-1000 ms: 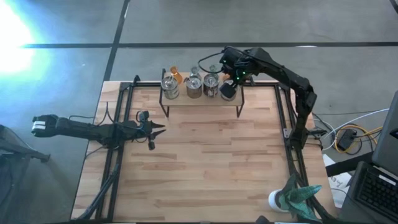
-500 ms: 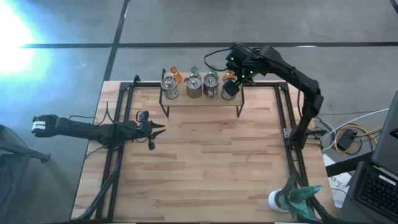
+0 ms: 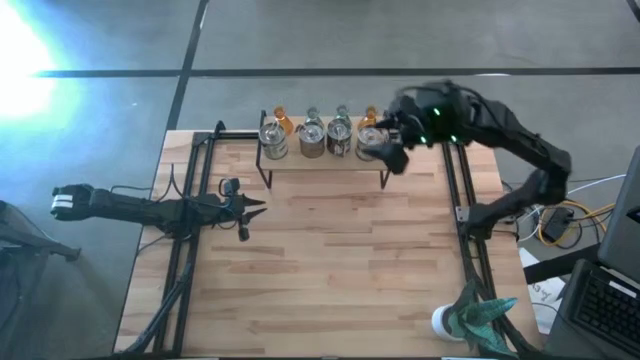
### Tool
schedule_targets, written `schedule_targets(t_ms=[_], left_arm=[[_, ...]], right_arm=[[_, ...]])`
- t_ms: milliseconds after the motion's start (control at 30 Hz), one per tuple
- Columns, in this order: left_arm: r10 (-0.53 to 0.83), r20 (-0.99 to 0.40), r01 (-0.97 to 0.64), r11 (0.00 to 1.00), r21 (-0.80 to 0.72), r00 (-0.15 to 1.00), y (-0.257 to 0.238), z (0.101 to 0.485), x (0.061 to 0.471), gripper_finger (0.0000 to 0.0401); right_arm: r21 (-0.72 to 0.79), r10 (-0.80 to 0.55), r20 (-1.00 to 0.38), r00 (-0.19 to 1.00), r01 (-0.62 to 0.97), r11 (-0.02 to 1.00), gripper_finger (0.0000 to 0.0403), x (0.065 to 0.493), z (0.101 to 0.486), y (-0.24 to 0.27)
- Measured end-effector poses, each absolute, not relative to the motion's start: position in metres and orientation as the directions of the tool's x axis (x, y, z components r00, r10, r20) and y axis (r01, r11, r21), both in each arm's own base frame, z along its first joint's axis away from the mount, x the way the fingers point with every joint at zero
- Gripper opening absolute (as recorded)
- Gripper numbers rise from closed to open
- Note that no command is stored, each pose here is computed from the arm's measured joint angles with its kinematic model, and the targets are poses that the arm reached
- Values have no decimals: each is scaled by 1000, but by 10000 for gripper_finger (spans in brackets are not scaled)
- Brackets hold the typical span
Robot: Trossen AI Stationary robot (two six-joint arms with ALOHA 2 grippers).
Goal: Pick & Place candle stick holders
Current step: Return to Home Position
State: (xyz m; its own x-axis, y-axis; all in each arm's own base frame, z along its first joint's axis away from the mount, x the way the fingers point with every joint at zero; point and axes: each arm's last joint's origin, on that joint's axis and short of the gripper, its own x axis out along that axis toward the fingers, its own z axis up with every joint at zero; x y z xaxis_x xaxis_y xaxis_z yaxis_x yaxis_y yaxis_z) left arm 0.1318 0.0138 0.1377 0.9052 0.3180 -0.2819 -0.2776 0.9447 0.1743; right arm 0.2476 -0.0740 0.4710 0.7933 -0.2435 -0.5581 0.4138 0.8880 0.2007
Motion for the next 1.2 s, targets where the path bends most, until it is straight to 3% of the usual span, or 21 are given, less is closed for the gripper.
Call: schedule_targets(t_ms=[400,633,900,1200], left_arm=[[318,-282,-278,945,174,905,14,138,132,92],[318,-282,-278,945,174,905,14,138,132,92],[318,-282,-278,945,174,905,14,138,132,92],[318,-282,-278,945,174,905,14,138,132,92]], right_arm=[[312,-114,-212,971,178,933,400,198,402,-35],[348,-52,-148,988,101,932,400,168,368,-28],[282,29,-93,995,-2,960,400,133,347,-19],[362,18,-36,999,-3,932,400,90,309,-11]])
